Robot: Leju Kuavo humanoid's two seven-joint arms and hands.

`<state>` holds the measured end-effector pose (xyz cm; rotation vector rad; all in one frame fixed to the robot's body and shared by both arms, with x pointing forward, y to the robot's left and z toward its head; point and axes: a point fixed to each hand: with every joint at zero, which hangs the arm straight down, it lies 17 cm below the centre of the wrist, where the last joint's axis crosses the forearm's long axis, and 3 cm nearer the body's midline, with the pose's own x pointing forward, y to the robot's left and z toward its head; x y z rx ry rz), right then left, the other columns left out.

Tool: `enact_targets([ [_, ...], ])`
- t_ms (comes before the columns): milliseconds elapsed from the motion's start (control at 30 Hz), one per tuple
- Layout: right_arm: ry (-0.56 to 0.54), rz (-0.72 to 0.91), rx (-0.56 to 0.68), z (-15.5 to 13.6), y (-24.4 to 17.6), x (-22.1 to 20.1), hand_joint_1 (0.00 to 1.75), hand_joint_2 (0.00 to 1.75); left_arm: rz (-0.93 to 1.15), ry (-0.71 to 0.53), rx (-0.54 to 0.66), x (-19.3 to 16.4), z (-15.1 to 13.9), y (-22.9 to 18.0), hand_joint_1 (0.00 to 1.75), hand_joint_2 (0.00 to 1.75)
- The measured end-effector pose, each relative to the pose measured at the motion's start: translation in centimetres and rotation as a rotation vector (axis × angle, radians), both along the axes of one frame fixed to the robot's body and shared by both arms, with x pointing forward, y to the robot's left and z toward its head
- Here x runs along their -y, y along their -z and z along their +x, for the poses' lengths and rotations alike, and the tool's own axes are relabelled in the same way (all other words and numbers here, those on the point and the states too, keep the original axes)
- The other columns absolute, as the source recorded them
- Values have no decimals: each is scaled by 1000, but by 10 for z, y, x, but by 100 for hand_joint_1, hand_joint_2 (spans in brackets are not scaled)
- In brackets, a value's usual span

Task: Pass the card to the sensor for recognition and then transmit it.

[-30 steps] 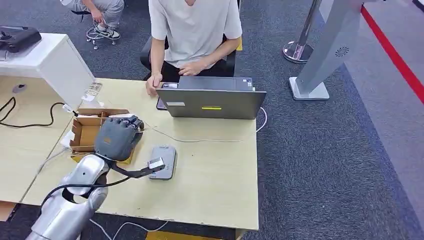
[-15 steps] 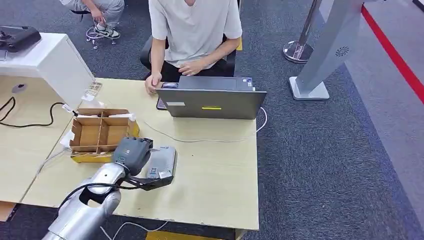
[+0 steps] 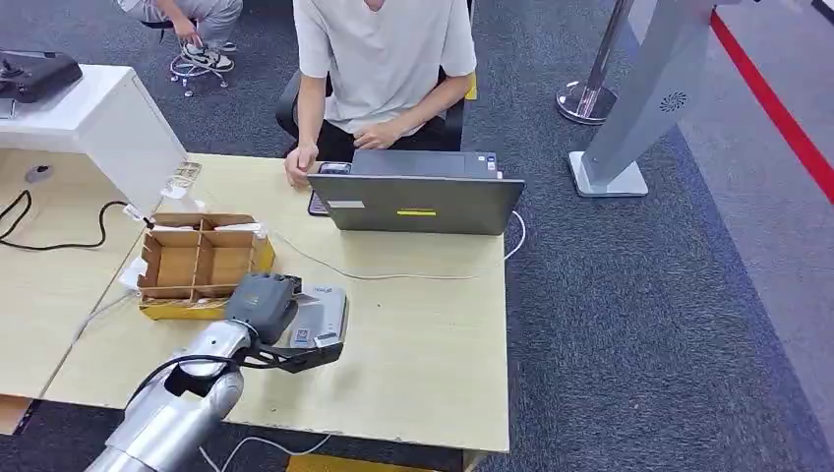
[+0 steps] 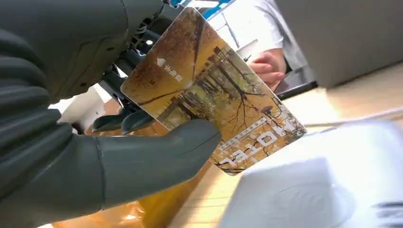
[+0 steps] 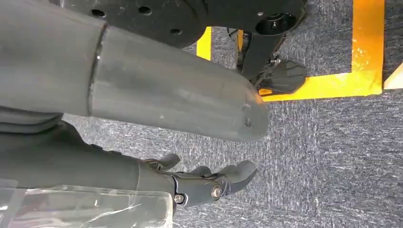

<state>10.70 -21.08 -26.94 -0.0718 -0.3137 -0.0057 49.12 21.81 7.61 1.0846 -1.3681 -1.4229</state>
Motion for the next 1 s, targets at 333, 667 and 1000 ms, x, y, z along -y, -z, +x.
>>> enact_targets([
  [333, -2, -18, 4, -2, 0, 3, 0, 0, -88, 88, 340, 21, -9, -99, 175, 175],
  [667, -21, -17, 9, -1, 0, 2, 0, 0, -97, 43, 493, -13, 4, -169, 175, 175],
  [1000, -56, -3, -1, 2, 0, -3, 0, 0, 27, -313, 583, -227, 92, -279, 0, 175],
])
